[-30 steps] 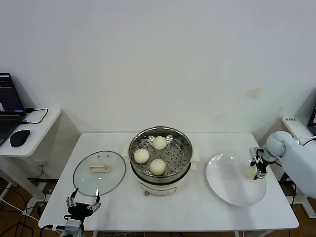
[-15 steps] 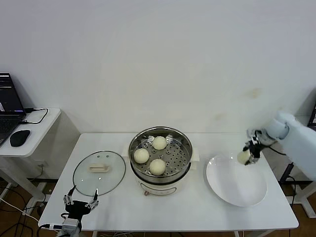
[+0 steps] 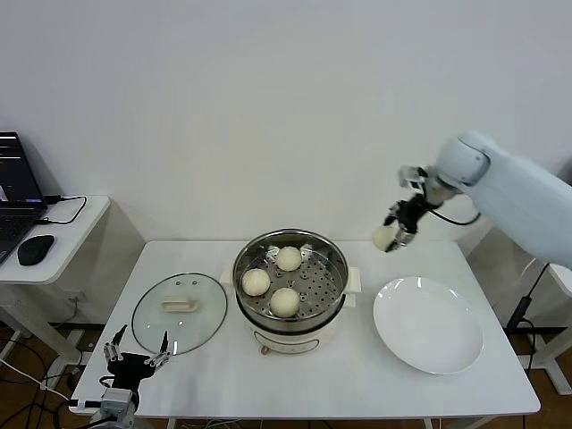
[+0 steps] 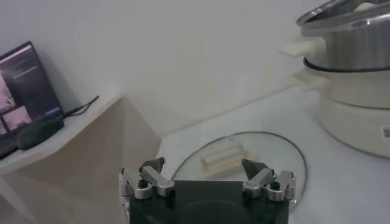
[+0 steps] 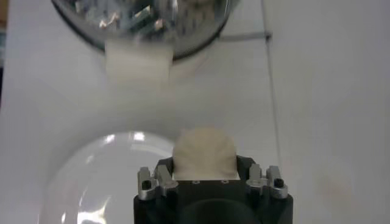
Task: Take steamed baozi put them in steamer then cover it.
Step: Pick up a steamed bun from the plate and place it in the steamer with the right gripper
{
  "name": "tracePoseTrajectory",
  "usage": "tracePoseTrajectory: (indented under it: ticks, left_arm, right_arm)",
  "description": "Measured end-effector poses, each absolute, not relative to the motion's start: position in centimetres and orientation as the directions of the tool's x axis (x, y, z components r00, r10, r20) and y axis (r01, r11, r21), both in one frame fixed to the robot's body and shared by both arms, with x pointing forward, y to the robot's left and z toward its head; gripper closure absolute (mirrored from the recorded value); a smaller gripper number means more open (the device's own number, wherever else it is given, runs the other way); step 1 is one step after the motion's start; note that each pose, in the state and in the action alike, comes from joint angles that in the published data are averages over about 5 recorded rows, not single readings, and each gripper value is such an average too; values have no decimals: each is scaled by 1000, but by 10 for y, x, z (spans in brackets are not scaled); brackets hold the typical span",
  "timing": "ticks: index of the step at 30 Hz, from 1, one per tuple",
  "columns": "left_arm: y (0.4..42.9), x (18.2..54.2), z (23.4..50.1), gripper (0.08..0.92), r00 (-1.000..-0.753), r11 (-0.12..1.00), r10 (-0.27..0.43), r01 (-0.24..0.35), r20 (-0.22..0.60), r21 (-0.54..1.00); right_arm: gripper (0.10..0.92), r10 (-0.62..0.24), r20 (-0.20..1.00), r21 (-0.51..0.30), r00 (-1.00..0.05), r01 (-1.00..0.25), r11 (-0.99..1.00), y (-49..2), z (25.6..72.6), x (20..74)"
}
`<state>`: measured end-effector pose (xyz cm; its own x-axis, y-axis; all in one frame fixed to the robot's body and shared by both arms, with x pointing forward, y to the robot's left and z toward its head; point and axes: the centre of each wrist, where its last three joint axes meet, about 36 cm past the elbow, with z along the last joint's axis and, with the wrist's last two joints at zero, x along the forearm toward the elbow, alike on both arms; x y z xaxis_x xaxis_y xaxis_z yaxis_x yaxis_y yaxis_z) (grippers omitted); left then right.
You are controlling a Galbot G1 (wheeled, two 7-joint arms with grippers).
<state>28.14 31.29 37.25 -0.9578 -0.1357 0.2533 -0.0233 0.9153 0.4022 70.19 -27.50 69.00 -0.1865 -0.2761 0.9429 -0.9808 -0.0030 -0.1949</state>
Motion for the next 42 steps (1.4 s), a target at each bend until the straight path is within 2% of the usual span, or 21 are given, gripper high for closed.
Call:
tracePoseTrajectory:
  ticks: [10,19,31,42]
  left_arm:
    - [314,283,374,177,-960,917,-134,-26,246,398]
    - [314,285,376,177,-963,920,-128,-25,239,391]
    - [313,286,375,177,-963,922,-126,-25,240,386]
    - [311,286,371,177,-960,924,-126,-22,249,381]
  right_arm:
    - [395,-279,953,-145,-117,-986,-84,-186,695,710]
    - [394,-261,963,-103,-64,-985,-136,-134,665,708]
    - [394,-215,976,-63,-28,-986,-155,-113,614,707]
    - [395,-190,981,-58,-28,-986,-155,-110,591,706]
